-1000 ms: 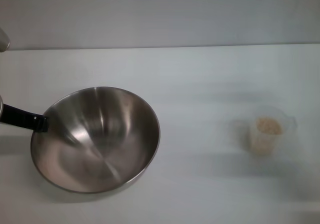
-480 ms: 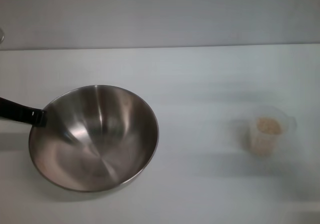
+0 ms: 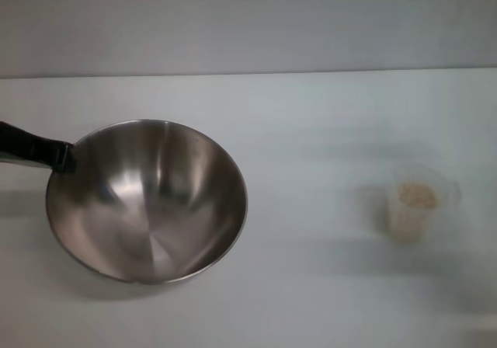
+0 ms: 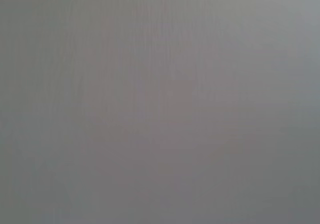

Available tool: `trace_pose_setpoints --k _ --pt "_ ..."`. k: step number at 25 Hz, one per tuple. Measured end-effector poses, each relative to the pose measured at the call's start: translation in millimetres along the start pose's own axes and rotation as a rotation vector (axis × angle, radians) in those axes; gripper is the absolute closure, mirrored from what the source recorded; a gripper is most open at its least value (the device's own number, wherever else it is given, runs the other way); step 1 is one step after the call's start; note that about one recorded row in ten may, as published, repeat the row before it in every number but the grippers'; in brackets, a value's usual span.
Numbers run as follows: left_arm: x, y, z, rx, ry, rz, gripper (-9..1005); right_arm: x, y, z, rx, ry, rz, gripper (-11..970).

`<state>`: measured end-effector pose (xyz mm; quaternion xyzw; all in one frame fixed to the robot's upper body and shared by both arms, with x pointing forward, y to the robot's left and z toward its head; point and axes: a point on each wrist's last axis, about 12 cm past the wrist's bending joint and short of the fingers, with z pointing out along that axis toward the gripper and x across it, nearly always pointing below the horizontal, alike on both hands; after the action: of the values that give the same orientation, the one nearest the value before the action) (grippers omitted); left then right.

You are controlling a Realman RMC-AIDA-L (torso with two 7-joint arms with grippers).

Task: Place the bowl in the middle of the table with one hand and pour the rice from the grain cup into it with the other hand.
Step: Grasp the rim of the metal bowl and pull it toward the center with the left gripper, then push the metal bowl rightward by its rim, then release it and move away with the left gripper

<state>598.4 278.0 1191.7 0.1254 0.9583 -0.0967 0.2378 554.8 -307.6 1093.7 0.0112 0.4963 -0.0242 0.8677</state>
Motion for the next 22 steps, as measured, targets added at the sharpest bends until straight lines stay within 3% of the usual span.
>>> trace_pose_setpoints --k 10,18,22 --pt "-18.1 0.2 -7.0 0.048 -0.039 0.007 956 0.1 -0.3 -0.5 0.001 0.001 0.0 324" --pt "-31.7 -6.2 -10.0 0.196 -0.081 -0.005 956 0.0 -1.6 0.1 0.011 0.0 -0.001 325" --pt "-38.0 -11.4 -10.4 0.223 -0.103 -0.006 956 0.0 -1.7 0.2 0.012 0.0 -0.001 325"
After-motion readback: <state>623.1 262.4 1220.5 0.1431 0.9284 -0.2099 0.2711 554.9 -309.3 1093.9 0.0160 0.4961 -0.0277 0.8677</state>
